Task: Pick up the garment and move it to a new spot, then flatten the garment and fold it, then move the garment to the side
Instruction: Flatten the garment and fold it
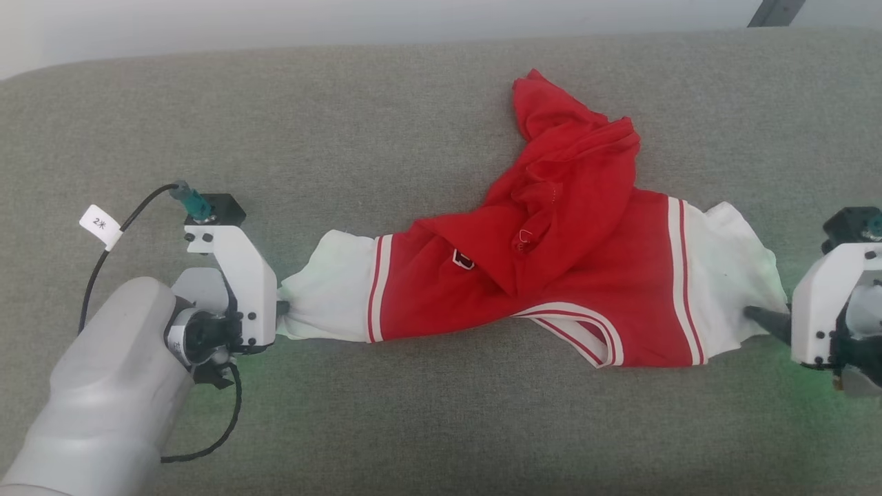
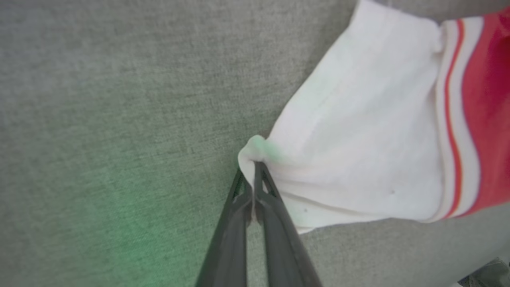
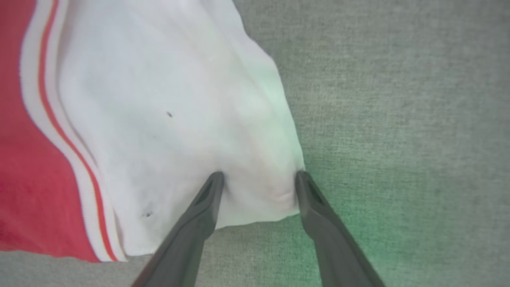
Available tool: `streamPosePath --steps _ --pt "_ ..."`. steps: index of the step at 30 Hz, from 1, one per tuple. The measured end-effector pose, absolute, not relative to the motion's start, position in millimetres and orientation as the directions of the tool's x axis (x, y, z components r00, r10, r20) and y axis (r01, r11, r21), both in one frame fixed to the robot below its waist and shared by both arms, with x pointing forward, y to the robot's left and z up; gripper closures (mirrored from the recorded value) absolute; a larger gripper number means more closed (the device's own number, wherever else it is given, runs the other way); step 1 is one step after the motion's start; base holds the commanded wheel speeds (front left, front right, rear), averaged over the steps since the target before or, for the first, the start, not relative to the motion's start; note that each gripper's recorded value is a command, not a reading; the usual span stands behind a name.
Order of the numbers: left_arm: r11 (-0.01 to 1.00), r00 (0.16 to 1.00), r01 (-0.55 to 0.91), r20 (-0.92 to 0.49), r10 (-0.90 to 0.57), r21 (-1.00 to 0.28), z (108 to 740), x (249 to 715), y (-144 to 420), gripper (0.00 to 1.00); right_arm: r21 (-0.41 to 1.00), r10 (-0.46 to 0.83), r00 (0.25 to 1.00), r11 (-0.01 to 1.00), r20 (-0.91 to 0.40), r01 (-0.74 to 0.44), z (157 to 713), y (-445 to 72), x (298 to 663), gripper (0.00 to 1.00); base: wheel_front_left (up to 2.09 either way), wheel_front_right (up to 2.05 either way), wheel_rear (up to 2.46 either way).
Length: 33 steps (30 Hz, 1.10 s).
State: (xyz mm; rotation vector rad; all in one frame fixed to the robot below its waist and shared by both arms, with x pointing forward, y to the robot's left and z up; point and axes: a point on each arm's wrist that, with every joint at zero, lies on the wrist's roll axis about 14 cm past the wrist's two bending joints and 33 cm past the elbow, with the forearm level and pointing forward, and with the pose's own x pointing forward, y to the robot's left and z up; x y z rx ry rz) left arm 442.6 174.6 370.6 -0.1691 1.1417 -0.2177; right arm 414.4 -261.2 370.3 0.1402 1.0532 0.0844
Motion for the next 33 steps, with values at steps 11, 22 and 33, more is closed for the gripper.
streamPosePath --steps 11,22,33 --pt "0.972 0.446 0.076 -0.864 -0.232 -0.222 403.2 444.6 185.5 1.00 0.209 0.173 0.539 0.978 -0.824 0.006 402.0 -258.1 422.3 1.00 0.00 0.00 0.00" --pt "0.975 0.652 0.139 -0.725 -0.221 -0.173 527.2 465.6 195.0 1.00 0.211 0.243 0.738 0.968 -0.629 -0.138 516.2 -232.5 446.3 1.00 0.00 0.00 0.00" --pt "0.978 0.846 0.145 -0.493 -0.201 -0.150 660.1 484.2 207.4 1.00 0.238 0.333 0.891 0.934 -0.308 -0.267 652.3 -206.4 466.4 1.00 0.00 0.00 0.00"
